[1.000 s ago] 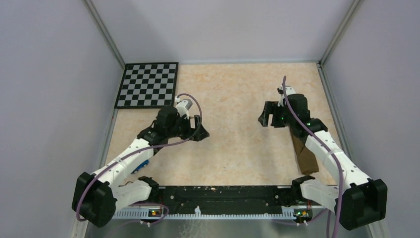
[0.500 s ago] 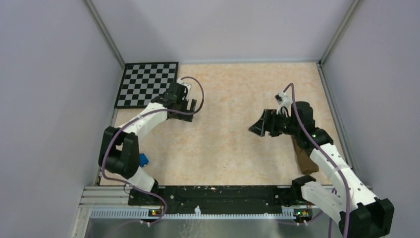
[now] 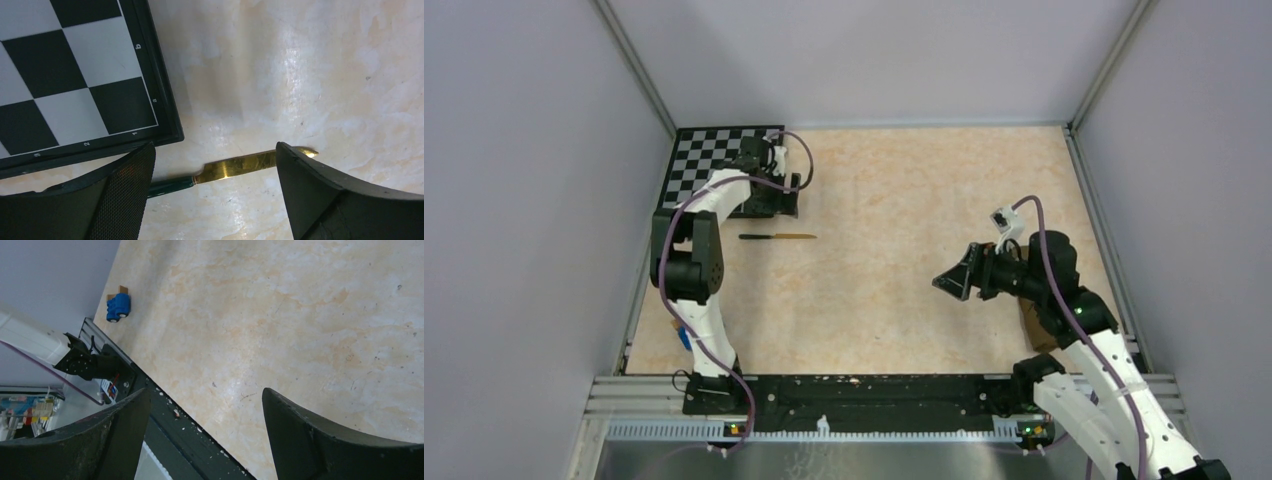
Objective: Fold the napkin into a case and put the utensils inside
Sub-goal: Rotate the knife at the corner of the board.
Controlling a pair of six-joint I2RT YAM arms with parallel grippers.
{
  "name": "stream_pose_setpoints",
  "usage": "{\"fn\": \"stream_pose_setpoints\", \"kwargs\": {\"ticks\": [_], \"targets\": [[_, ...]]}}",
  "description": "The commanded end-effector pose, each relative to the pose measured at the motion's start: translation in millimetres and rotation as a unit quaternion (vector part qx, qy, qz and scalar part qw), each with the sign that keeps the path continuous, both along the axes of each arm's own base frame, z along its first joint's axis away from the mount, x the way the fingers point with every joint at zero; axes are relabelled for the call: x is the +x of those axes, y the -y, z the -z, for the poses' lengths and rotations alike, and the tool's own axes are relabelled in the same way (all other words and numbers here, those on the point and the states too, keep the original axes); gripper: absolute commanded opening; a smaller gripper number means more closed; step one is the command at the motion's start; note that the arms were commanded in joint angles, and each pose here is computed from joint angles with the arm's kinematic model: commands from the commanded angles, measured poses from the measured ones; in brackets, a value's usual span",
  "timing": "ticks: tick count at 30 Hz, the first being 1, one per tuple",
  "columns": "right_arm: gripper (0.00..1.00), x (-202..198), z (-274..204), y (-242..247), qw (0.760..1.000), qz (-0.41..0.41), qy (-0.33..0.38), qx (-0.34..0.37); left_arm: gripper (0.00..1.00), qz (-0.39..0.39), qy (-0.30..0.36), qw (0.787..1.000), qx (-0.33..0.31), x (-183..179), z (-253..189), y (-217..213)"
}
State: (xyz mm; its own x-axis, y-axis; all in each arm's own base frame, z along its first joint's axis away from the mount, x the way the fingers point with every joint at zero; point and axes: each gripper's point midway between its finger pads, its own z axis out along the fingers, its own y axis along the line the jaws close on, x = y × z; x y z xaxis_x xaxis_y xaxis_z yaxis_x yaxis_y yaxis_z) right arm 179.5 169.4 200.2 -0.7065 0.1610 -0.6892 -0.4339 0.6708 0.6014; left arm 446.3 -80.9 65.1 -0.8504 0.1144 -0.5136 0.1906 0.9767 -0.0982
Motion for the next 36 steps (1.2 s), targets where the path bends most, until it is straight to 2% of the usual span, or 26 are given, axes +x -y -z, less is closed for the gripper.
{"fn": "stream_pose_setpoints", "kwargs": {"ticks": [1,9,14,18,21,27,36], "targets": [[0.81,-0.2,-5.0,0.2,1.0,0.001,0.011,-0.002,0.93,0.003,-0.029,0.999,-0.046,-9.3,0.9,9.9],[0.82,5.2,3.2,0.7,1.0,0.009,-0.001,-0.007,0.94,-0.007,-0.041,0.999,-0.032,-20.2,17.9,-2.2],[0.82,6.6,3.3,0.5,1.0,0.013,-0.004,-0.005,0.94,-0.038,-0.074,0.996,-0.027,-34.1,39.7,-10.5],[0.82,11.3,12.0,0.7,1.0,0.025,-0.013,-0.003,0.93,-0.079,-0.109,0.99,-0.041,-51.6,49.6,-9.4],[0.82,12.6,23.9,-3.7,0.999,0.022,-0.035,0.005,0.92,-0.113,-0.144,0.982,-0.039,-77.5,55.7,-12.3],[0.82,14.4,56.0,-19.8,0.994,-0.012,-0.103,0.022,0.91,-0.127,-0.134,0.977,-0.108,-123.1,40.1,4.9],[0.82,30.4,99.2,-38.5,0.984,0.006,-0.171,-0.043,0.92,-0.105,-0.144,0.952,-0.25,-172.0,21.5,58.6]]}}
